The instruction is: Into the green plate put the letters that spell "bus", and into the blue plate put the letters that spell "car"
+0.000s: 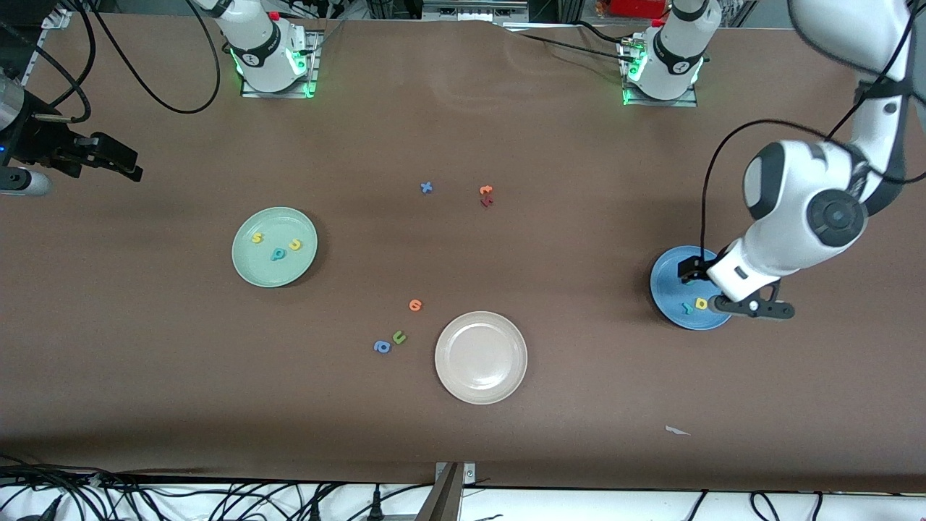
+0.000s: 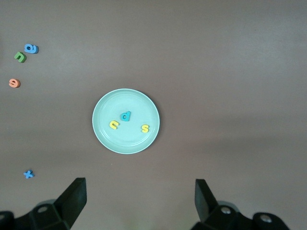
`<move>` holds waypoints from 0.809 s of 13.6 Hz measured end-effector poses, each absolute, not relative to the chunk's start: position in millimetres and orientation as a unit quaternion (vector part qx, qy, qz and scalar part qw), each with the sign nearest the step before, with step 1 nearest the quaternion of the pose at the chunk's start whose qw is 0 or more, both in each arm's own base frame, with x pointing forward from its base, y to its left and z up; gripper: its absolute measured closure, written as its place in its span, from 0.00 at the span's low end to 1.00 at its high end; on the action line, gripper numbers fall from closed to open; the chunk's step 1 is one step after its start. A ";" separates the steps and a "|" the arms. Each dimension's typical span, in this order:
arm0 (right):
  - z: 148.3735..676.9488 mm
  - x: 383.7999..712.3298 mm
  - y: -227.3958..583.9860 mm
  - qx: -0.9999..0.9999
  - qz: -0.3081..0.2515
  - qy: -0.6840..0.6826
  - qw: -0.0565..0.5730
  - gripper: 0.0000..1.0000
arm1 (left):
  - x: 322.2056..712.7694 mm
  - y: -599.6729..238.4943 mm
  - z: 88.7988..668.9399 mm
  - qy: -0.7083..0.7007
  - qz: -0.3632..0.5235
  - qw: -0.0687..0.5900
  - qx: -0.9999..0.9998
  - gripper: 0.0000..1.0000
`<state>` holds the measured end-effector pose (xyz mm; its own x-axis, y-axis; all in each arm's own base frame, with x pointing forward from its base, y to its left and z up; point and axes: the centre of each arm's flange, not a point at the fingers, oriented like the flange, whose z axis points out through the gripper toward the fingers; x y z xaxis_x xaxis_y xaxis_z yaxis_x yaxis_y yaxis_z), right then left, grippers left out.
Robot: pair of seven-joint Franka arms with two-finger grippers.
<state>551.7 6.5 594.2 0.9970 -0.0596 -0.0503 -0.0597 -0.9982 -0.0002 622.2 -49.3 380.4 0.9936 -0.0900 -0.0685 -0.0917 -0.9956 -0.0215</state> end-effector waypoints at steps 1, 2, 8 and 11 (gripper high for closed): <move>594.3 551.7 6.4 -0.999 0.025 0.030 0.001 0.00 | 616.0 -46.2 410.2 0.040 0.040 0.010 -0.998 0.00; 594.3 551.7 6.5 -0.999 0.025 0.030 0.001 0.00 | 610.7 -42.2 439.5 0.036 0.046 0.008 -0.998 0.00; 594.9 563.4 9.4 -1.000 0.016 0.027 0.001 0.00 | 586.3 -27.7 584.2 0.026 0.024 -0.003 -0.999 0.00; 596.5 570.4 7.4 -0.999 0.014 0.029 0.001 0.00 | 582.0 -22.5 598.8 0.022 0.012 -0.004 -1.000 0.00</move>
